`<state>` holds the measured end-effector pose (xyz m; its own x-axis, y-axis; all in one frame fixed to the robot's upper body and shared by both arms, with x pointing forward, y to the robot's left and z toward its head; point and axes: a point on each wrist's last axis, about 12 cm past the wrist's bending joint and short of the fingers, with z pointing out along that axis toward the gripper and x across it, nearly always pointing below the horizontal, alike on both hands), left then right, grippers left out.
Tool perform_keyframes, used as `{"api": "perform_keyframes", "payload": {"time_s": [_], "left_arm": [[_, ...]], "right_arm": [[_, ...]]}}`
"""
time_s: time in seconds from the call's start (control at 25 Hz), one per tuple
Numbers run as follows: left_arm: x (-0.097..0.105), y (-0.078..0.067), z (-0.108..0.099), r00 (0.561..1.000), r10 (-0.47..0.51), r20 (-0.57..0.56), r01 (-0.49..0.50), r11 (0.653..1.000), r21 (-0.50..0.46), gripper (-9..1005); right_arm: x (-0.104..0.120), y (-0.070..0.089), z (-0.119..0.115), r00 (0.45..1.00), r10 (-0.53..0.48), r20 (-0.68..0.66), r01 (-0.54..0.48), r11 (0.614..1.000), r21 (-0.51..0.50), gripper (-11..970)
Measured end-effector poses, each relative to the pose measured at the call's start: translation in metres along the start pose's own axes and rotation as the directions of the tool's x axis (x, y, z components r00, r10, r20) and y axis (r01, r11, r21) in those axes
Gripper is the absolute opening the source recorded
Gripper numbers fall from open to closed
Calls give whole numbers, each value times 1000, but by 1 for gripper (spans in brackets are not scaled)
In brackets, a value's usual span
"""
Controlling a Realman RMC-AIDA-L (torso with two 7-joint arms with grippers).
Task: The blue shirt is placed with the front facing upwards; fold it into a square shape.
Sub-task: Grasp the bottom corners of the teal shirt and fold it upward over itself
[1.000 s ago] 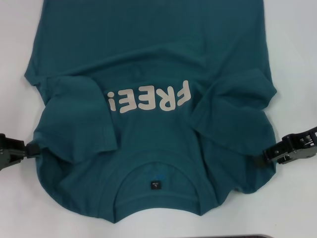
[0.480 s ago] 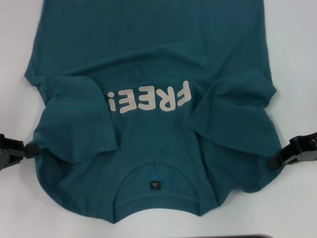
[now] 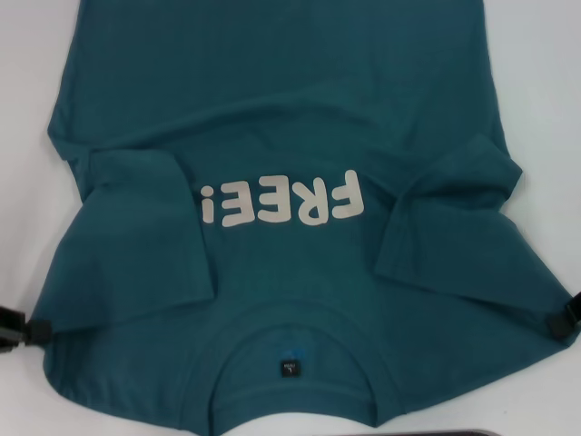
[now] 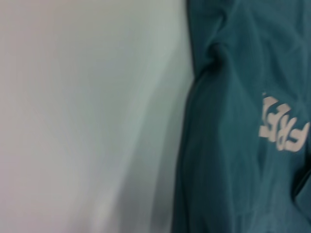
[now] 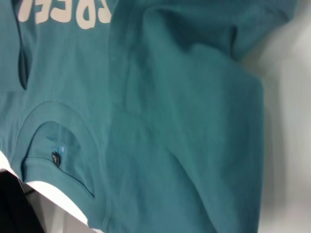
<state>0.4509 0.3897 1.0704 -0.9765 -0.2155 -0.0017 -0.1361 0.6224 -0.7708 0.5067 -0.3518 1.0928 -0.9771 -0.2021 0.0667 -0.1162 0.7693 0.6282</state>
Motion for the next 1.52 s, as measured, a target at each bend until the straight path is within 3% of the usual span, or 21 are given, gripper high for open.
{"api": "perform_keyframes", "payload": {"time_s": [0.48,1.12,1.36,1.52], "left_arm": [[14,8,-6,997,-24,-69,20,998,-59,0],[18,5,-10,997,8,-79,-11,999,-33,-1],[12,-9,-6,993,85,-79,-81,996,49,0],[-6,-26,-4,990,135,-42,-130,985,110,0]], "right_arm": [[9,-5,-1,998,16,-53,-15,1000,21,33],[17,-3,-8,999,-2,-33,1,1000,-21,41],[11,4,-13,999,-42,11,43,997,-69,44],[-1,10,-27,990,-79,115,96,984,-152,46]]}}
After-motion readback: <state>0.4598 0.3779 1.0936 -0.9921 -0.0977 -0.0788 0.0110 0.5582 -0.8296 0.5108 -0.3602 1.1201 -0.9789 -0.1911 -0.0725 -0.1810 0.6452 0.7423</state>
